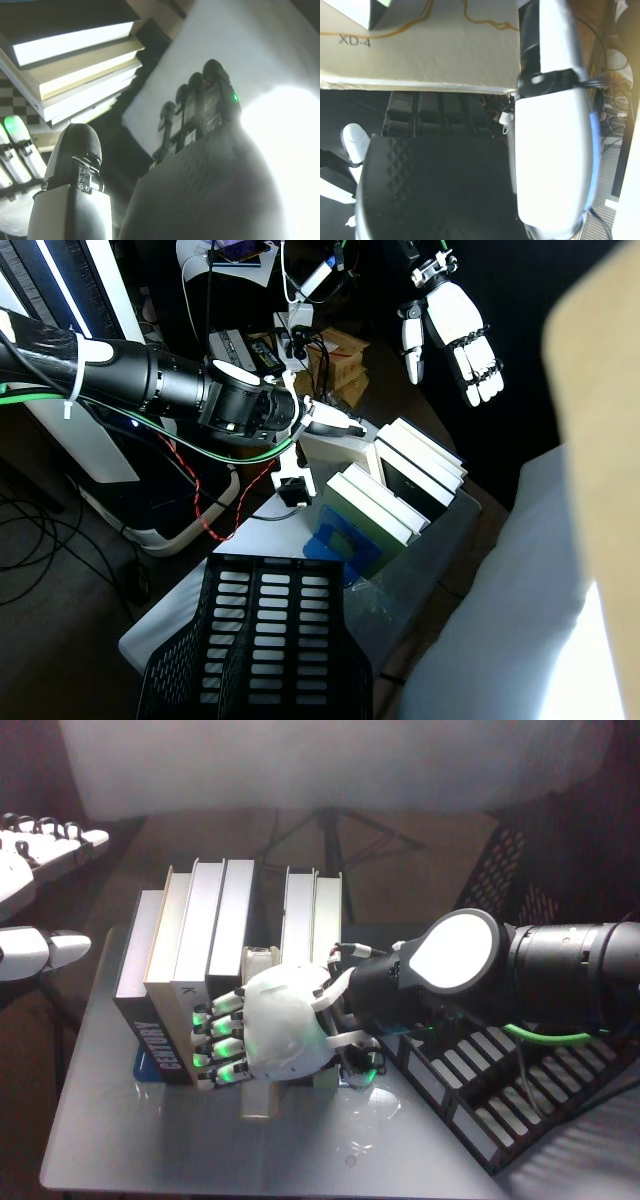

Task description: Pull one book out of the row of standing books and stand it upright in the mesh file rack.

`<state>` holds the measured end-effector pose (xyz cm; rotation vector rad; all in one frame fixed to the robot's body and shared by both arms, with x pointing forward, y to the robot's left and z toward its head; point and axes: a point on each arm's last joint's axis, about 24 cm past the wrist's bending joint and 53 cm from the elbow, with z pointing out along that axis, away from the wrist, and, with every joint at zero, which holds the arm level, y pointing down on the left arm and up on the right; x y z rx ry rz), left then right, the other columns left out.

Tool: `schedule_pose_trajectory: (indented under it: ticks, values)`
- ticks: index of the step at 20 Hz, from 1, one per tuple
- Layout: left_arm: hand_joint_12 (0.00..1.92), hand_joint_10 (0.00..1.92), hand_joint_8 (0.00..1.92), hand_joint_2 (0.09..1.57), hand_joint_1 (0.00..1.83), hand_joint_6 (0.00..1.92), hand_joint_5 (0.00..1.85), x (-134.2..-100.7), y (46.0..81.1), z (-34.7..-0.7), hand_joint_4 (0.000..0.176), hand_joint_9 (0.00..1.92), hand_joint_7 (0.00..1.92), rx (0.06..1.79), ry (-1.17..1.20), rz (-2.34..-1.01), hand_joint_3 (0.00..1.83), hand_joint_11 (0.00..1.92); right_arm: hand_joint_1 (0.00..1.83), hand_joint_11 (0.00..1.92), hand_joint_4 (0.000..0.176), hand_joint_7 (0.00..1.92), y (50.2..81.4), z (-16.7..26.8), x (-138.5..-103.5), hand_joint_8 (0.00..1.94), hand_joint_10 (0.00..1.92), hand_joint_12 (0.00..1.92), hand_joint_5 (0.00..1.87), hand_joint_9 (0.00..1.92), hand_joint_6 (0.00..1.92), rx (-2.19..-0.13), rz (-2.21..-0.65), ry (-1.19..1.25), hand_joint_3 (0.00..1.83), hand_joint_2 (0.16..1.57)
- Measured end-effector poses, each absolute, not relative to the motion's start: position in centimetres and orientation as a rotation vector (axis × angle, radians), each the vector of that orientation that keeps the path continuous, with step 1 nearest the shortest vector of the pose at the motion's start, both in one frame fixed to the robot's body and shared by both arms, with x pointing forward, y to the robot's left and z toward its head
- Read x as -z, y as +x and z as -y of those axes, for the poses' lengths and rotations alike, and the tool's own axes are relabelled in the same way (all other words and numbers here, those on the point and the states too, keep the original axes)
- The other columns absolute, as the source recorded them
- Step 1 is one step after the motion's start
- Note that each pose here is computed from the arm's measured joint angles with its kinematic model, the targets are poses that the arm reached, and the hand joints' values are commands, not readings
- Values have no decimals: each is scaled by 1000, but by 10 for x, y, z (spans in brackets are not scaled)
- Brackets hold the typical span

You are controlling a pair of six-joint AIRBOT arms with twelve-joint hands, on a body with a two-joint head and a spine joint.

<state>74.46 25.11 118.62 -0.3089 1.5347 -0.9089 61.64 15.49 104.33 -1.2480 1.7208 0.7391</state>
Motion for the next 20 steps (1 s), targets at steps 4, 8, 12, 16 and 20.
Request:
schedule_pose_trajectory:
  ticks: [4,8,12,16,20]
  values:
    - [0,0,0,1317,542,0,0,-1186,745,-251,71,0,0,909,-308,-1535,2,0,1310,0,0,18,617,-157,-1035,5,0,0,135,0,62,-732,-1744,-1241,116,1075]
    - [12,0,0,1322,541,0,0,-1186,745,-251,67,0,0,909,-309,-1535,3,24,1282,0,0,22,619,-157,-1028,8,3,0,83,6,46,-718,-1769,-1245,57,961]
    - [0,0,0,1320,552,0,0,-1186,744,-251,74,0,0,908,-309,-1536,1,0,1301,0,0,105,626,-152,-1023,40,11,0,207,24,97,-690,-1787,-1237,3,858]
    - [1,0,0,1313,572,0,0,-1186,744,-252,73,0,0,907,-309,-1535,0,3,1141,0,0,18,627,-152,-1021,3,1,0,92,3,44,-686,-1791,-1232,8,868]
    - [7,0,0,1309,581,0,0,-1186,744,-252,77,0,0,908,-311,-1534,0,12,1235,0,0,52,629,-150,-1018,10,1,0,155,4,64,-681,-1800,-1226,9,876]
